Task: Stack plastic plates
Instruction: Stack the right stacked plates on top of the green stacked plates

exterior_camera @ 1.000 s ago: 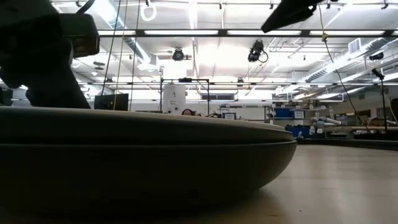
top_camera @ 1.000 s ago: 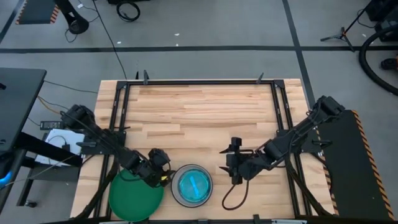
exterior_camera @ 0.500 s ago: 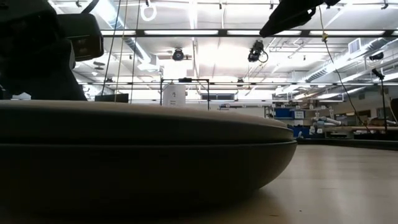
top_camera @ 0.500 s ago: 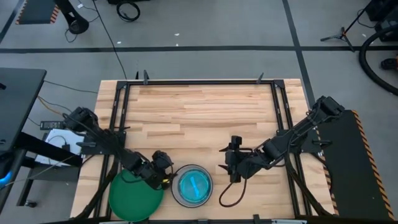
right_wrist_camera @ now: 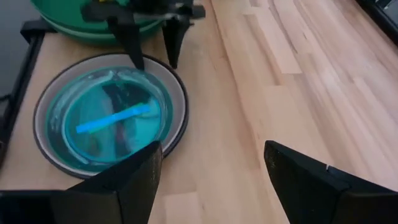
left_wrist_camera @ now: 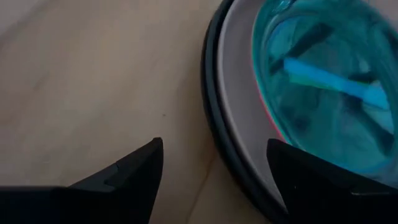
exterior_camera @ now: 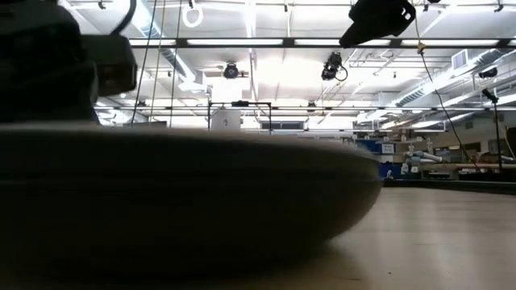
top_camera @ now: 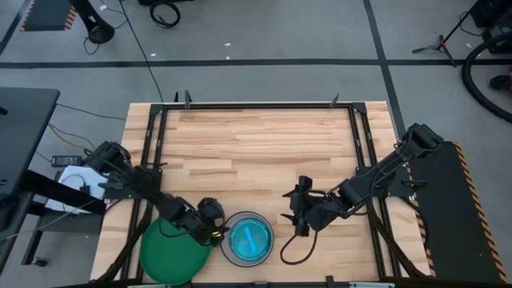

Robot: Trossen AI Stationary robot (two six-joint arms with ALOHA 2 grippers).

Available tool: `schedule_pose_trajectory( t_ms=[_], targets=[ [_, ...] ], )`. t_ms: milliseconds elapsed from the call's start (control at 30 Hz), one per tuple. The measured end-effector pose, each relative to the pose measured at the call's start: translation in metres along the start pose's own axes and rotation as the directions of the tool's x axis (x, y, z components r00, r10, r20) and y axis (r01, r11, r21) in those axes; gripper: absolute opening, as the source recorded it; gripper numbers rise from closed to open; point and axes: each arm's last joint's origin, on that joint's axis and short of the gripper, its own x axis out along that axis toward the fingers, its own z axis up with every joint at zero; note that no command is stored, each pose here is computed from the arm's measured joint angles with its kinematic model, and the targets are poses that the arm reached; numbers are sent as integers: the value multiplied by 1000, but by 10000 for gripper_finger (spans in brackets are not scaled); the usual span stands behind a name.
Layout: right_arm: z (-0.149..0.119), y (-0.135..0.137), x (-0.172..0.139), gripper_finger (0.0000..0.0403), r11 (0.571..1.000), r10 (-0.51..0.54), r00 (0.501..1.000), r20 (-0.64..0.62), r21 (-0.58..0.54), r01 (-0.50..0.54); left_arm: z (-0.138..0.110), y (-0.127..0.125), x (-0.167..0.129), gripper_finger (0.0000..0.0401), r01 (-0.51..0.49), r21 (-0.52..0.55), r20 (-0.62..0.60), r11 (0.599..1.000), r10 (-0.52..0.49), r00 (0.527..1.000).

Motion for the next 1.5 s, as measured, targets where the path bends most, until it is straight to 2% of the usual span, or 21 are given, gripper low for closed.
schedule_pose_trajectory(
  t_ms=[167, 300, 567, 767, 900, 1267, 1500],
  targets=[
    [3, 7, -3, 291, 999, 40, 998, 45, 16, -41, -5, 1, 6, 277, -5, 11, -24, 1000, 5, 1000],
    [6, 11, -5, 291, 998, 65, 995, 82, -14, -64, -5, 1, 7, 246, -5, 14, -25, 1000, 5, 1000],
    [7, 11, -5, 291, 998, 68, 994, 88, -24, -66, -4, 1, 8, 164, 7, 6, -32, 1000, -6, 999],
    [7, 11, -5, 291, 998, 63, 994, 90, -25, -61, 12, -3, 13, 89, -9, 37, -1, 999, 9, 1000],
    [7, 11, -5, 291, 998, 62, 994, 90, -25, -60, 26, -2, 17, 40, -11, 8, 16, 1000, 11, 1000],
    [6, 13, -6, 291, 997, 76, 993, 85, -30, -73, 46, 12, 25, 40, -13, -61, -47, 998, 10, 999],
    [5, 13, -6, 291, 997, 75, 994, 84, -31, -73, 69, 30, -4, 40, -107, -42, -67, 993, 104, 992]
  ],
)
